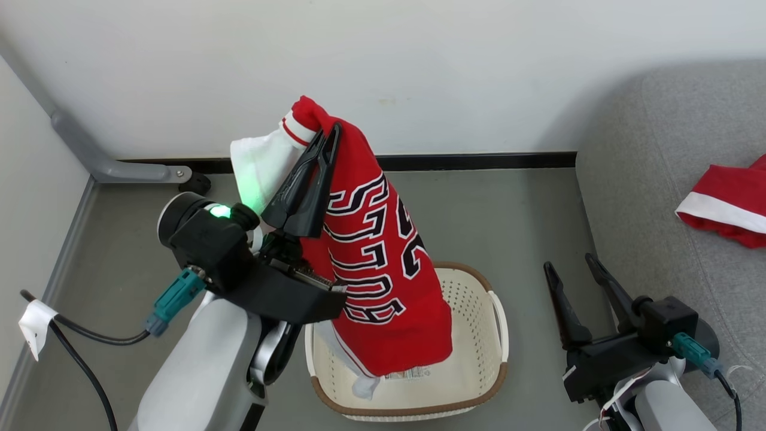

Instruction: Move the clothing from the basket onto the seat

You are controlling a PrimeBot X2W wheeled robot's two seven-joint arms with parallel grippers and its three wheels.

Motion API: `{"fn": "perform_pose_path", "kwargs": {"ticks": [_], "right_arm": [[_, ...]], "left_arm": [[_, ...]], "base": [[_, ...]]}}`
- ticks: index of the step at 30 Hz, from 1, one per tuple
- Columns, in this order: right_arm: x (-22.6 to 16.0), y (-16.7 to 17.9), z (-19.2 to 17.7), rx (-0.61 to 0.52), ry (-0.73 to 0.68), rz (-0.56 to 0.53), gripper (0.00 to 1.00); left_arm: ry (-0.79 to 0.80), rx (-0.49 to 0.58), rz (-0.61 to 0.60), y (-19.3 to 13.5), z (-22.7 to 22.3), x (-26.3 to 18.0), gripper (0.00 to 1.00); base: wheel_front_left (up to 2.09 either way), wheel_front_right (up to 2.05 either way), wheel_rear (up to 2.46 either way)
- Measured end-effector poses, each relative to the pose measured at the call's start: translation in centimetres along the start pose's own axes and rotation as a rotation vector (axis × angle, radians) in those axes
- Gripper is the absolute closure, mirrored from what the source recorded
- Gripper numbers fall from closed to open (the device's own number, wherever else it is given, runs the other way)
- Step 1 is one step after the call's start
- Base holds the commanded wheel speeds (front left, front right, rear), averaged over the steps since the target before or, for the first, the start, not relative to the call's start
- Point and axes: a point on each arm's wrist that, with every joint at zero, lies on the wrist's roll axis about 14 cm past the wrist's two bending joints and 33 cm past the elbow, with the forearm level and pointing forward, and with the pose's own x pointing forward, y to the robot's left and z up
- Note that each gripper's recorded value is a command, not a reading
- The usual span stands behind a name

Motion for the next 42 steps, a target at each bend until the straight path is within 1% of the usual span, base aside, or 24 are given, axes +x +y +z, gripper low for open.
{"fn": "perform_pose_path", "kwargs": {"ticks": [5, 9, 18, 20, 21, 24, 29, 35, 38, 42], "right_arm": [[0.1, 0.2, 0.0, 0.000, -0.001, 0.007, 0.00], [0.4, 1.0, 0.7, -0.004, -0.025, 0.033, 0.00], [1.5, 6.6, 3.7, -0.018, -0.112, 0.216, 0.00], [1.6, 7.7, 4.1, -0.040, -0.123, 0.265, 0.00], [1.6, 7.7, 4.1, -0.040, -0.123, 0.265, 0.00], [1.6, 9.1, 4.3, -0.086, -0.126, 0.337, 0.00], [1.4, 11.0, 4.0, -0.122, -0.109, 0.431, 0.00], [1.0, 12.4, 1.9, -0.179, -0.038, 0.528, 0.00], [1.0, 12.7, 1.4, -0.181, -0.017, 0.551, 0.00], [1.7, 12.3, 1.8, -0.195, -0.016, 0.547, 0.00]], "left_arm": [[-0.012, 0.017, -0.015, -0.4, 0.3, 0.2, 1.00], [-0.015, 0.015, -0.019, -0.5, 0.3, 0.3, 1.00], [-0.010, 0.011, -0.023, -0.6, -0.1, 0.5, 1.00], [-0.009, 0.008, -0.025, -0.7, -0.1, 0.5, 1.00], [-0.009, 0.008, -0.025, -0.7, -0.1, 0.5, 1.00], [-0.010, 0.001, -0.029, -0.9, -0.2, 0.6, 1.00], [-0.014, -0.009, -0.038, -1.4, -0.1, 0.7, 1.00], [-0.011, -0.016, -0.051, -2.1, -0.2, 0.6, 1.00], [-0.009, -0.018, -0.062, -2.4, -0.2, 0.6, 1.00], [-0.008, -0.018, -0.068, -2.8, -0.1, 0.5, 1.00]], "base": [[0.00, 0.00, 0.00], [0.00, 0.00, 0.00], [0.00, 0.00, 0.00], [0.00, 0.00, 0.00], [0.00, 0.00, 0.00], [0.00, 0.00, 0.00], [0.00, 0.00, 0.00], [0.00, 0.00, 0.00], [0.00, 0.00, 0.00], [0.00, 0.00, 0.00]]}}
